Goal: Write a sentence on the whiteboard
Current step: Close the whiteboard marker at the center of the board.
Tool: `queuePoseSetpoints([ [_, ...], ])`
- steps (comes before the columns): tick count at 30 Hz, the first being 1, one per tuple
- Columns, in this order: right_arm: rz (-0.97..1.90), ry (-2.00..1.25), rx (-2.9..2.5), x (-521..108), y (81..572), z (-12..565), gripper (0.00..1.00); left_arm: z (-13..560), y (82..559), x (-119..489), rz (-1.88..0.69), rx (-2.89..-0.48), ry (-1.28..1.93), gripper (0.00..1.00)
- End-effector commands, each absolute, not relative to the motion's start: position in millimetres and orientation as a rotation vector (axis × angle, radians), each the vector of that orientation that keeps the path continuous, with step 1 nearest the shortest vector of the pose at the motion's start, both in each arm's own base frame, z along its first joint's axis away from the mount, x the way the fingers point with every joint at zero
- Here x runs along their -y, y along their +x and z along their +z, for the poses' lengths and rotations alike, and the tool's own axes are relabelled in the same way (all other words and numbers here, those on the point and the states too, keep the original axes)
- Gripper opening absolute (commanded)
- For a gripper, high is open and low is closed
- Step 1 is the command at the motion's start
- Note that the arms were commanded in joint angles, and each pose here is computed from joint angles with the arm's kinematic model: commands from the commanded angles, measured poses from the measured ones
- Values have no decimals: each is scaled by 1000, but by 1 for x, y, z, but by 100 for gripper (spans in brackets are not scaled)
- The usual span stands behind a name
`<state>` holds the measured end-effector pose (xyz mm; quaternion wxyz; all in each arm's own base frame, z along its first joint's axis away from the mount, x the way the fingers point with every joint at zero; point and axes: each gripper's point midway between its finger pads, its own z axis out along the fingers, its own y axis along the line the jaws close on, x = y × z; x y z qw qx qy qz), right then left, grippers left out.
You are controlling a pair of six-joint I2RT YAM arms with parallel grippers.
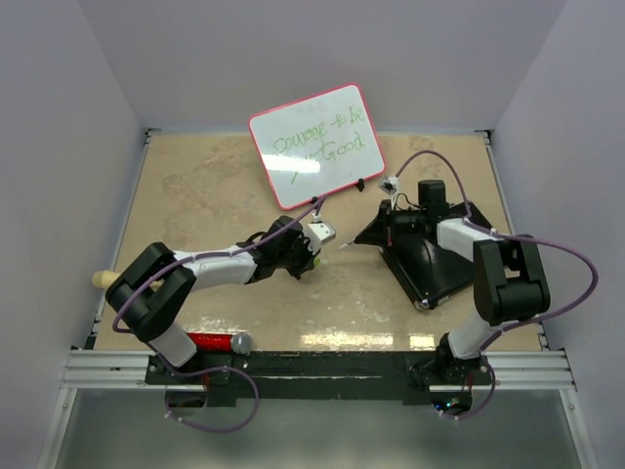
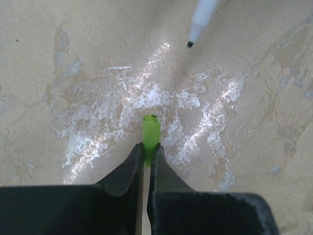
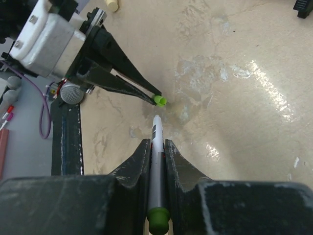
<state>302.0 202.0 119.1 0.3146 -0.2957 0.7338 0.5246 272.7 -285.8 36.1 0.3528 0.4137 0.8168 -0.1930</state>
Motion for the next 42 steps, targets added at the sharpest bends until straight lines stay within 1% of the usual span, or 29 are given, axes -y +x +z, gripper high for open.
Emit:
queuePoseSetpoints([
  [1,1370,-828,-1902,-211,318,126,0,56,274,306,-577,-1948,1124,0],
  [12,1438,-851,-1969,-227,313,101,0,52,269,315,-611,-1904,1168,0],
  [22,1444,-877,-1977,-230,308,99,0,44,270,314,-599,-1918,1172,0],
  [42,1447,-888,-1998,-236,304,92,0,48,270,316,-611,-1895,1169,0],
])
